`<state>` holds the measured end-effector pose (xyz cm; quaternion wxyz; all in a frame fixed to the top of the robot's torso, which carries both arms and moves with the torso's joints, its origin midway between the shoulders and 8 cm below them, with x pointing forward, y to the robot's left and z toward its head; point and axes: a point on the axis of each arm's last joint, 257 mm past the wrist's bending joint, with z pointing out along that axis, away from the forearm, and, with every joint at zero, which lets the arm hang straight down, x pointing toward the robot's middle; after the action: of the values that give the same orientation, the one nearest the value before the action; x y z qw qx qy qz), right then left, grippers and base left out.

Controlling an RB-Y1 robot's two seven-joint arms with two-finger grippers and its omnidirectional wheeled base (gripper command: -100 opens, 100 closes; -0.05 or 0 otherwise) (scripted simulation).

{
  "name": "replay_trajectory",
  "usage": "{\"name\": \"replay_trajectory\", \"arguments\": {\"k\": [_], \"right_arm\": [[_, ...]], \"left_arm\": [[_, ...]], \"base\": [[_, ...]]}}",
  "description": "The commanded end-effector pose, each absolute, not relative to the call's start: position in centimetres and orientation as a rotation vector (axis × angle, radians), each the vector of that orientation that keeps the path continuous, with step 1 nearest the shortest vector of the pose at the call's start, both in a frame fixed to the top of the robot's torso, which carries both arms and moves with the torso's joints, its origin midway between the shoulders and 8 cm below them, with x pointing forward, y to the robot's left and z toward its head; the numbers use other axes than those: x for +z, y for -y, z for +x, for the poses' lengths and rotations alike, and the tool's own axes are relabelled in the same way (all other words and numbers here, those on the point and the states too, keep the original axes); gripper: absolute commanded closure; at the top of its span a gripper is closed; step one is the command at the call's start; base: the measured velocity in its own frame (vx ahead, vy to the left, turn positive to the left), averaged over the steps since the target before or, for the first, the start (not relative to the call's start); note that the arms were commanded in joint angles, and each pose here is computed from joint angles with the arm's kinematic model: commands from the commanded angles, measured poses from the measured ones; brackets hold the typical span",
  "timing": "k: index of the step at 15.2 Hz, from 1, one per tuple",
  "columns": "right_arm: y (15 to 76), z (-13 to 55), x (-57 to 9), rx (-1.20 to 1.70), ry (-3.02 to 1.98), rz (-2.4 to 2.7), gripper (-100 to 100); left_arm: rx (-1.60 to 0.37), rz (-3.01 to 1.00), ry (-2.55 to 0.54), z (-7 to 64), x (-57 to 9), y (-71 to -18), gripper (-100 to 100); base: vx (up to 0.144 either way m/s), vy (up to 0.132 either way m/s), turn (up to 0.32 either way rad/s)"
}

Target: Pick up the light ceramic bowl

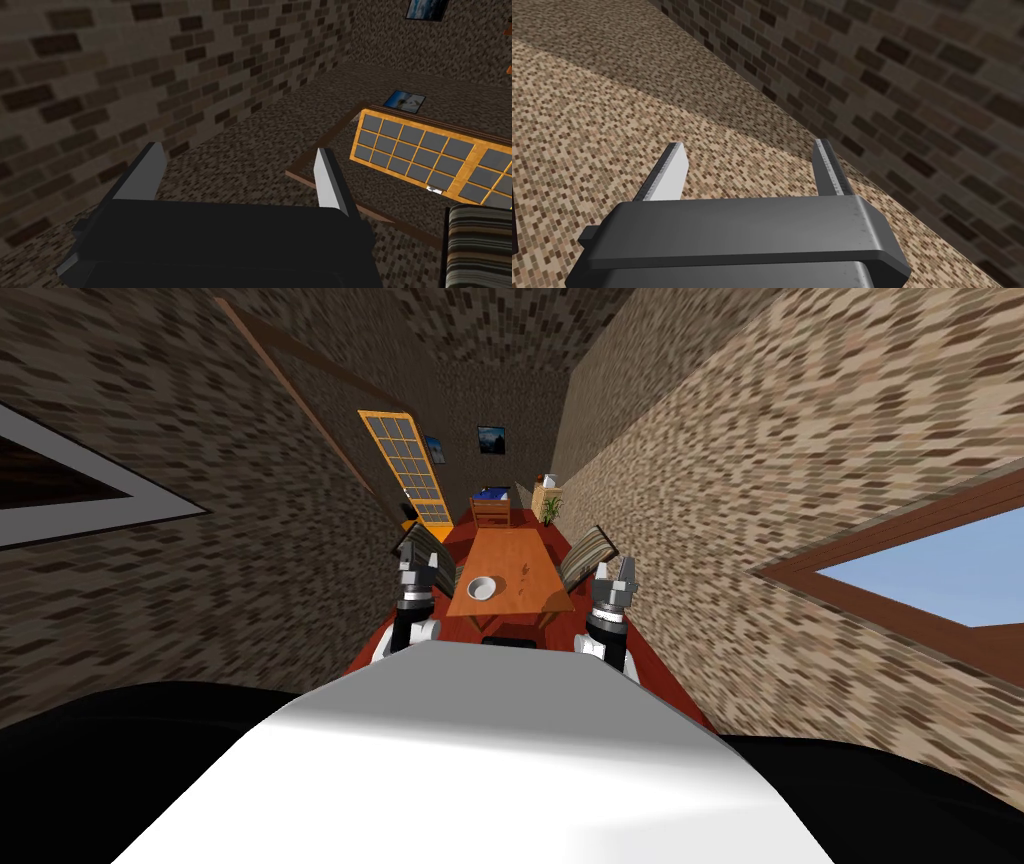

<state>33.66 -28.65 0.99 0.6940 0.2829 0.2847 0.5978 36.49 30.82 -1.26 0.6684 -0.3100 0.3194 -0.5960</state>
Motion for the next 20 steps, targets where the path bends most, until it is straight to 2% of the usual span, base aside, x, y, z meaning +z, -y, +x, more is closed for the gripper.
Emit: {"name": "replay_trajectory", "arguments": {"k": [1,20], "right_arm": [[28.7,33.7,1.0,1.335,-0.636,0.632,0],[28.7,33.7,1.0,1.335,-0.636,0.632,0]], "left_arm": [[-1.33,-0.747,-0.758,37.7,-2.6,-31.6,-100],[-1.191,-1.139,-0.949,43.9,-13.1,-37.6,-100]], "base": [[-0.045,0.007,0.0],[-0.037,0.005,-0.006]]}}
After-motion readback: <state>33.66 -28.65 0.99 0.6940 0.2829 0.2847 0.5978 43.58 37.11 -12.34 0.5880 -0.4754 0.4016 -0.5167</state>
